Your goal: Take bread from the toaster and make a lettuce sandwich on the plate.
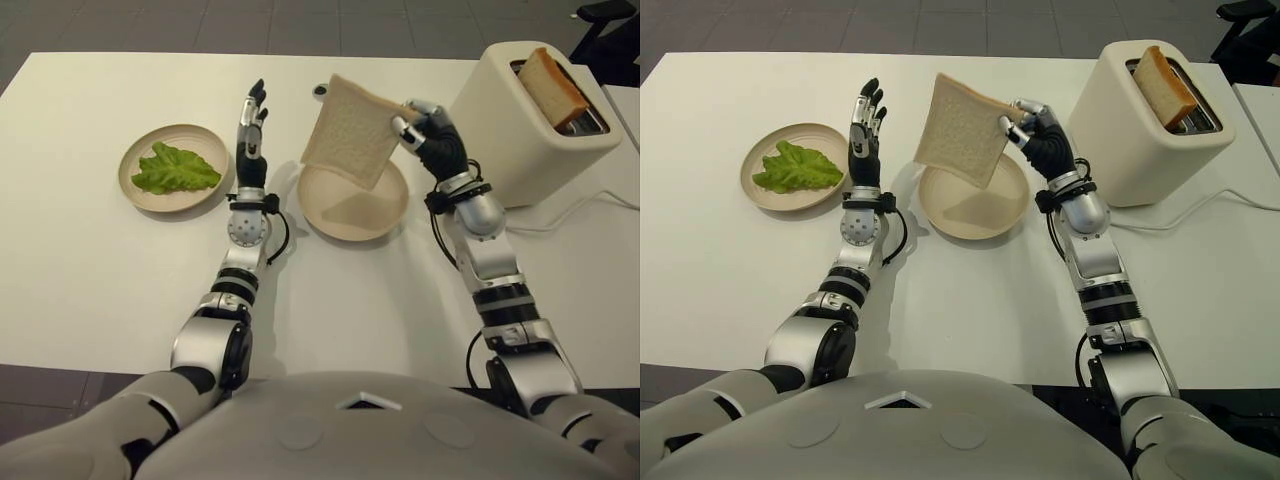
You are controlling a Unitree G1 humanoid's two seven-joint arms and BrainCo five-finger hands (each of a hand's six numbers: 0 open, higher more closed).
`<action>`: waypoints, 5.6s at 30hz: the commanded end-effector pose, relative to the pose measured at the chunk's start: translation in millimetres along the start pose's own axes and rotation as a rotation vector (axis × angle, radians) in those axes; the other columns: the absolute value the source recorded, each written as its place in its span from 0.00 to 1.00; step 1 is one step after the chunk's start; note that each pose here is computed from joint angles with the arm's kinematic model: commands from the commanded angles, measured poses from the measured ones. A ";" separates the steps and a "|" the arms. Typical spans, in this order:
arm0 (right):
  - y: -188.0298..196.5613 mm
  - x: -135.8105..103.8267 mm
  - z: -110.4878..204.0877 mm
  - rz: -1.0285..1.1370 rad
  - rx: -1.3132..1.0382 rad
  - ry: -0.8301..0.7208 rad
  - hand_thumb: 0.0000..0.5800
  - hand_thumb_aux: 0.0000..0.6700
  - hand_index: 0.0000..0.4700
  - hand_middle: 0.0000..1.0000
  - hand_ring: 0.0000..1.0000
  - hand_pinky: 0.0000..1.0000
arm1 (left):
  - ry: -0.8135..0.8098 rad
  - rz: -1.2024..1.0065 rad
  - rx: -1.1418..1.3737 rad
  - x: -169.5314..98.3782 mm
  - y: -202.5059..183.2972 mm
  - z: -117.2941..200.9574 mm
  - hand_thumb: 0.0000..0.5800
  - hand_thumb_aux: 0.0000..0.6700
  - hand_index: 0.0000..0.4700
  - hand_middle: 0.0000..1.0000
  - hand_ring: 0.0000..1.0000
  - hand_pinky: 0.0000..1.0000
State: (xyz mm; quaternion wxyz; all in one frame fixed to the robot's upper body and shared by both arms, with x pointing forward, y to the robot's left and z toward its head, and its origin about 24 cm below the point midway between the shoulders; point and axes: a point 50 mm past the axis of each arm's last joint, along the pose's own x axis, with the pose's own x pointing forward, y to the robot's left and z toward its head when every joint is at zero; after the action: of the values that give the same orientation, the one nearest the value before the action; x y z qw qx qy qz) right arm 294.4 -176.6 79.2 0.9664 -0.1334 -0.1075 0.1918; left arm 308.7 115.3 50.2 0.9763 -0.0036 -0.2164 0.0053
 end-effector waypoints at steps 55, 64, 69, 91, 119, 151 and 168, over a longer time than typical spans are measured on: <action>24.7 -48.7 31.6 0.219 -0.782 -0.045 0.00 0.00 0.00 0.03 0.03 0.03 | 0.057 -0.222 1.084 14.5 139.8 23.2 1.00 1.00 1.00 0.00 0.00 0.00; 18.4 -45.6 37.4 0.164 -0.783 -0.072 0.00 0.00 0.00 0.04 0.04 0.04 | -0.078 -0.631 0.572 -24.9 3.6 15.9 1.00 1.00 1.00 0.00 0.00 0.00; 8.1 -49.0 39.4 0.124 -0.790 -0.062 0.00 0.00 0.00 0.04 0.04 0.04 | -0.040 -0.850 0.490 -56.0 -46.8 -3.7 1.00 1.00 1.00 0.00 0.00 0.00; -128.7 -98.6 88.4 -0.614 -1.069 0.098 0.00 0.00 0.00 0.00 0.00 0.00 | -0.066 -0.732 0.674 -39.4 -10.2 7.2 0.00 0.00 0.00 0.00 0.00 0.00; -116.4 -55.0 119.5 -0.807 -1.055 -0.499 1.00 1.00 1.00 1.00 1.00 1.00 | -0.040 -0.499 0.593 -45.5 20.7 14.8 0.00 0.00 0.00 0.00 0.00 0.00; 37.4 -13.8 -35.1 0.391 -0.290 0.196 1.00 1.00 1.00 1.00 1.00 1.00 | -0.174 -1.067 0.770 -94.9 18.7 15.3 0.00 0.00 0.00 0.00 0.00 0.00; -40.4 -22.5 -8.6 -0.233 -0.757 0.021 0.00 0.00 0.00 0.00 0.00 0.00 | -0.168 -0.965 0.776 -74.4 21.8 16.0 0.00 0.00 0.00 0.00 0.00 0.00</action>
State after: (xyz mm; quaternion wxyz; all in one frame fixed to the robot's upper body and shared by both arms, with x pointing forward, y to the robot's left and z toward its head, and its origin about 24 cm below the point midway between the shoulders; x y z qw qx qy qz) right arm 298.6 -223.1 83.2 0.8647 -0.4712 -0.1718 0.0278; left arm 227.4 134.1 28.9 0.7345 0.4801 -0.2439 -0.4130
